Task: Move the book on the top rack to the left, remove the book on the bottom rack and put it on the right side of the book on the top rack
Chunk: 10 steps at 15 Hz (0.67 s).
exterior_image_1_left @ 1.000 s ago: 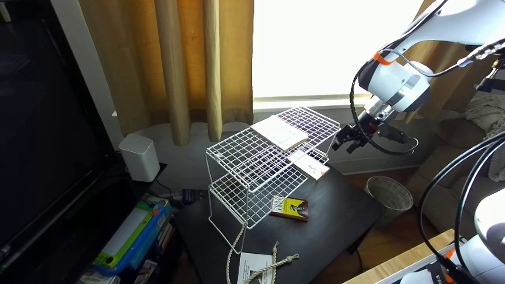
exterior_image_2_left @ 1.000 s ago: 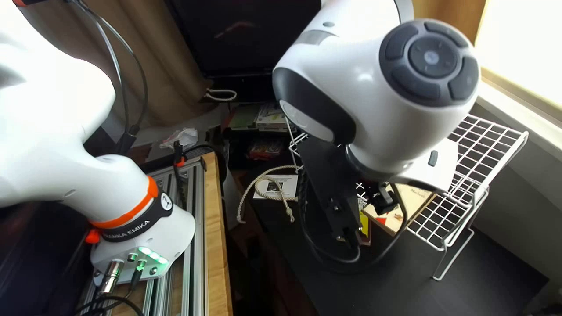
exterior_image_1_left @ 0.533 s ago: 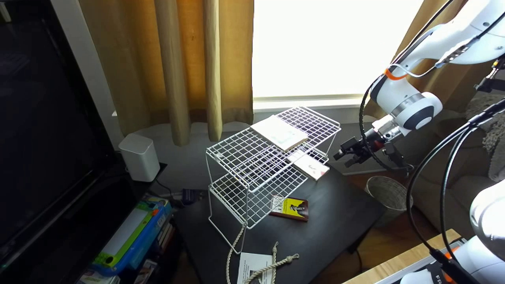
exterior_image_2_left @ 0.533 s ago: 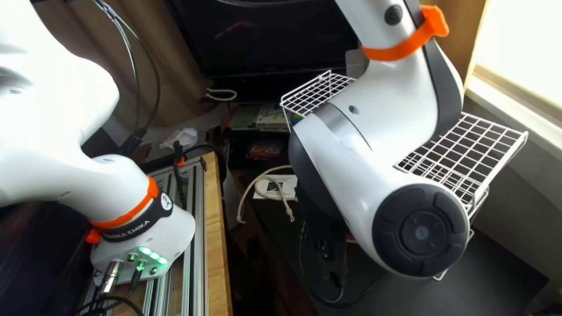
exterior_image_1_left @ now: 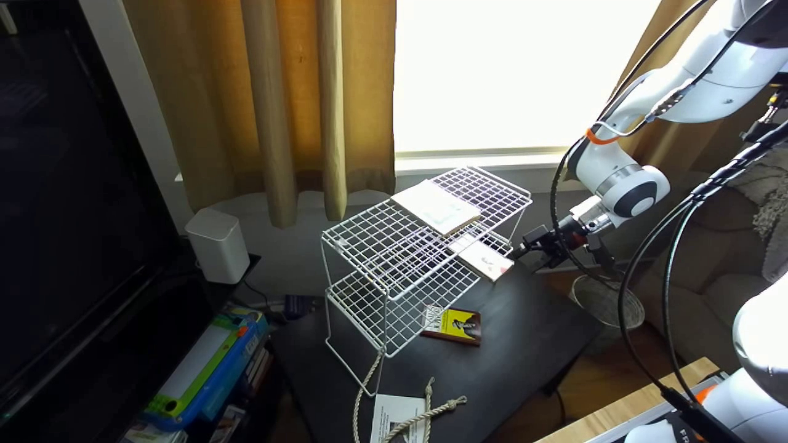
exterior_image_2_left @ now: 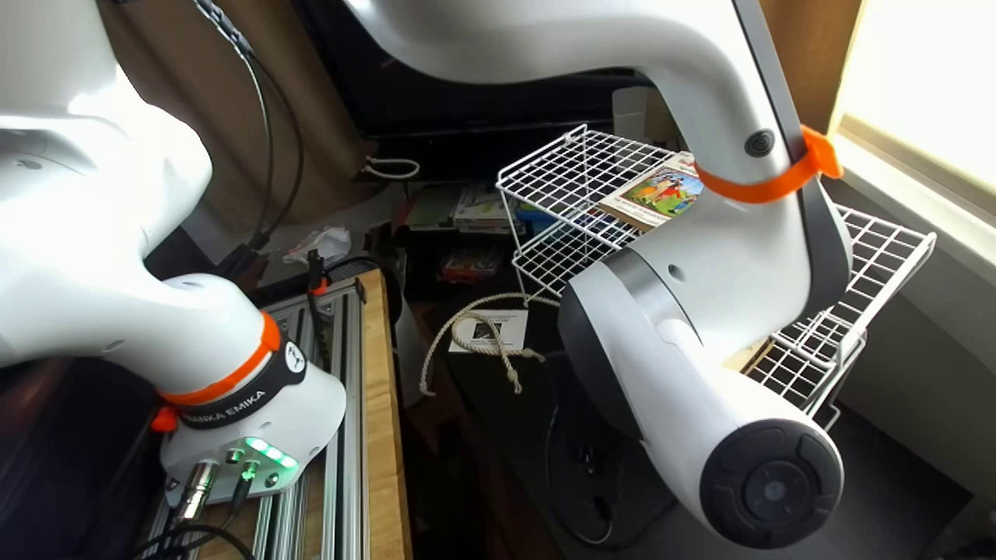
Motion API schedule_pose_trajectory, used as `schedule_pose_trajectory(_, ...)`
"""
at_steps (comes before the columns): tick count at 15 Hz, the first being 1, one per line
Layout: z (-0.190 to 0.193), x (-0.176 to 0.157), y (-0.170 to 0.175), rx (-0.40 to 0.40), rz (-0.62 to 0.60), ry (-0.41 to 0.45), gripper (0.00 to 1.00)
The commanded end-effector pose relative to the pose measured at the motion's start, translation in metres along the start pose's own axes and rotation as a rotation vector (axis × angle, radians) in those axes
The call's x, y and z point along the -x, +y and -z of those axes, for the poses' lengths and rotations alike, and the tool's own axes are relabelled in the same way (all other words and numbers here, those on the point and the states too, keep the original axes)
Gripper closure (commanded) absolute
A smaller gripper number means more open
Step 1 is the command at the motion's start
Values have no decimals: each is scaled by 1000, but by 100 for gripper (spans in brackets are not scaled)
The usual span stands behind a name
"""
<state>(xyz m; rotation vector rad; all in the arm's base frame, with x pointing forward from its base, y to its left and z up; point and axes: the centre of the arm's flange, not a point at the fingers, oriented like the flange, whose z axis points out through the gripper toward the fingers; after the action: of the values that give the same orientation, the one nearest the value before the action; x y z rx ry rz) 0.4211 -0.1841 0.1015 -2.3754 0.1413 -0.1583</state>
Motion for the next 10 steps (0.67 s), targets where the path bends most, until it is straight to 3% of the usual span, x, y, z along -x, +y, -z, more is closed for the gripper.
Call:
schedule_pose_trajectory(1, 0, 0, 0, 0, 1, 1, 0)
schedule_pose_trajectory(10, -34, -12, 43, -85, -70, 37, 0)
